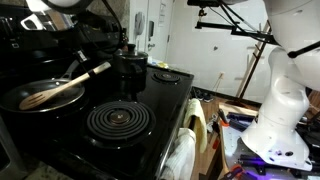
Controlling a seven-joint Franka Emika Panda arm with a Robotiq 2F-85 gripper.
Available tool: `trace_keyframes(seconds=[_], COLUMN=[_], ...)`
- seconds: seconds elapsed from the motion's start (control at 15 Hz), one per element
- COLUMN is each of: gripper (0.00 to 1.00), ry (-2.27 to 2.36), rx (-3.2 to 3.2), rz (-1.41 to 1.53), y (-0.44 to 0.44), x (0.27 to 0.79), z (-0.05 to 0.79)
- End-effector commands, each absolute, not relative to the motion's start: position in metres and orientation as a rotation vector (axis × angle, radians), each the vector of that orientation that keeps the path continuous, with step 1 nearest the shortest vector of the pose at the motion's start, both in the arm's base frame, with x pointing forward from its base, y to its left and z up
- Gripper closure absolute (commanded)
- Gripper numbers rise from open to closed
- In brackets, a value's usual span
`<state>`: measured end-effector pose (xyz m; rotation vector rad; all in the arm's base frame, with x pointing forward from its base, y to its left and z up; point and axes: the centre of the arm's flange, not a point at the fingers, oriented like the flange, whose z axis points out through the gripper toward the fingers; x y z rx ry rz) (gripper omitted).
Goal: Place the wooden spoon on the pan
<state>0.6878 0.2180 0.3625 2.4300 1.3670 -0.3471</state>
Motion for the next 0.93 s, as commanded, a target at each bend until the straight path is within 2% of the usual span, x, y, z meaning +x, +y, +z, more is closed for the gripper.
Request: trace_keyframes(seconds=[0.0,0.13,0.2,0.4,0.73,0.87], gripper=[0.91,0.91,0.51,0.36,0.02,0.0], ry=[1.375,1.377,1.375,1.357,1.318,1.315], rx=[2.49,2.497,2.499,2.511,2.475,2.421], rz=[-0.348,-0.364,-0.369,-0.382,-0.401,-0.425], y=[0.227,0.228,0.227,0.226,0.223,0.221], x=[0.687,0.685,0.685,0.684,0.679,0.673], z=[0.351,0.347,0.345,0.344,0.354,0.369])
